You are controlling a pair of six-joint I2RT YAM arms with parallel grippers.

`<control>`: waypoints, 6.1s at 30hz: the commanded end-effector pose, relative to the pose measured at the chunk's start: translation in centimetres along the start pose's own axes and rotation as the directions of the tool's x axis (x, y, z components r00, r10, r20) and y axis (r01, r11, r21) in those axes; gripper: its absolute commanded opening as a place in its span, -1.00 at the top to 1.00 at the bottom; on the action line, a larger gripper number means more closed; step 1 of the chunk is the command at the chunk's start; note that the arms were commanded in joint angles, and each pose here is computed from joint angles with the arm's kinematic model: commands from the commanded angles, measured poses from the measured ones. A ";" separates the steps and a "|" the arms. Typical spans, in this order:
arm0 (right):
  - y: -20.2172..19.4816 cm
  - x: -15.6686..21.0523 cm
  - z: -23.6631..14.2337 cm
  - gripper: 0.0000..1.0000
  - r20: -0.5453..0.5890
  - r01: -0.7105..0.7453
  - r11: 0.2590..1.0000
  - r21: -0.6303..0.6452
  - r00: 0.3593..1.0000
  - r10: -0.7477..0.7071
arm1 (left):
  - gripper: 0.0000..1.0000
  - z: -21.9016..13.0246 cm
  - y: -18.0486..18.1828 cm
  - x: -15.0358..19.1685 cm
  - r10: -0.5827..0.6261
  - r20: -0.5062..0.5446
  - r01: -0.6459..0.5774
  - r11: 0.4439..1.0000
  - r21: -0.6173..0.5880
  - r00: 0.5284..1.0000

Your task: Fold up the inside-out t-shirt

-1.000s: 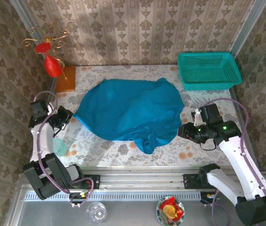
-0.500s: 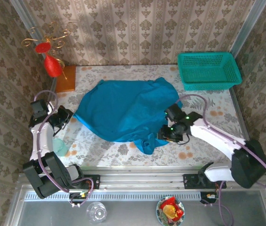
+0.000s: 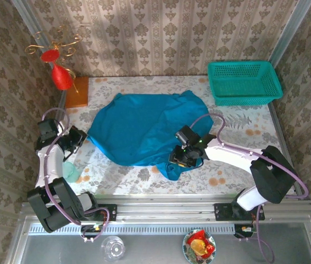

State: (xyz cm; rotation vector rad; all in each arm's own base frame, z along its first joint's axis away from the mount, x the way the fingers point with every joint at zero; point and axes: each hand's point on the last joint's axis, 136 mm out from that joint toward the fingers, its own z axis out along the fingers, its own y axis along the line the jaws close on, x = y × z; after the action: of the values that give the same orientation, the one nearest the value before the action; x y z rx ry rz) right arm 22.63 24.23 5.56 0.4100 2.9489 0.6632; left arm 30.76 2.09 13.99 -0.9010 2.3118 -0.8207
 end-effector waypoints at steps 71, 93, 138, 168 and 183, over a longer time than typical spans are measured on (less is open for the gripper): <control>-16.0 0.2 -6.2 0.25 0.066 -0.159 0.958 0.240 0.987 0.148 | 1.00 0.0 2.3 7.4 0.018 -0.121 -0.031 0.994 -0.103 0.993; -15.5 1.1 -3.7 0.84 0.004 -0.185 0.951 0.248 0.982 0.190 | 1.00 -0.3 1.7 7.1 0.023 -0.107 -0.033 0.996 -0.086 0.994; 0.8 -5.0 -61.9 1.00 0.997 0.205 0.979 0.018 -0.076 -0.002 | 1.00 -19.3 -26.4 -5.2 0.218 0.474 -0.467 0.725 0.507 0.853; 2.6 -9.8 -55.6 1.00 0.993 0.215 0.974 -0.075 0.101 0.054 | 1.00 -24.4 -29.8 -5.0 0.301 0.565 -0.594 0.663 0.455 0.768; 2.0 -4.8 -58.6 1.00 0.992 0.333 0.935 -0.118 0.006 0.123 | 1.00 -30.5 -29.3 -1.0 0.386 0.689 -0.715 0.642 0.277 0.613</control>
State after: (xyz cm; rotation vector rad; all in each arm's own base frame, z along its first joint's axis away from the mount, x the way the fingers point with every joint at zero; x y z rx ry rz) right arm 21.85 1.39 56.77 0.3593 1.4617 0.4044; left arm 26.16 -4.23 53.41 -0.1052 1.5690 -0.8137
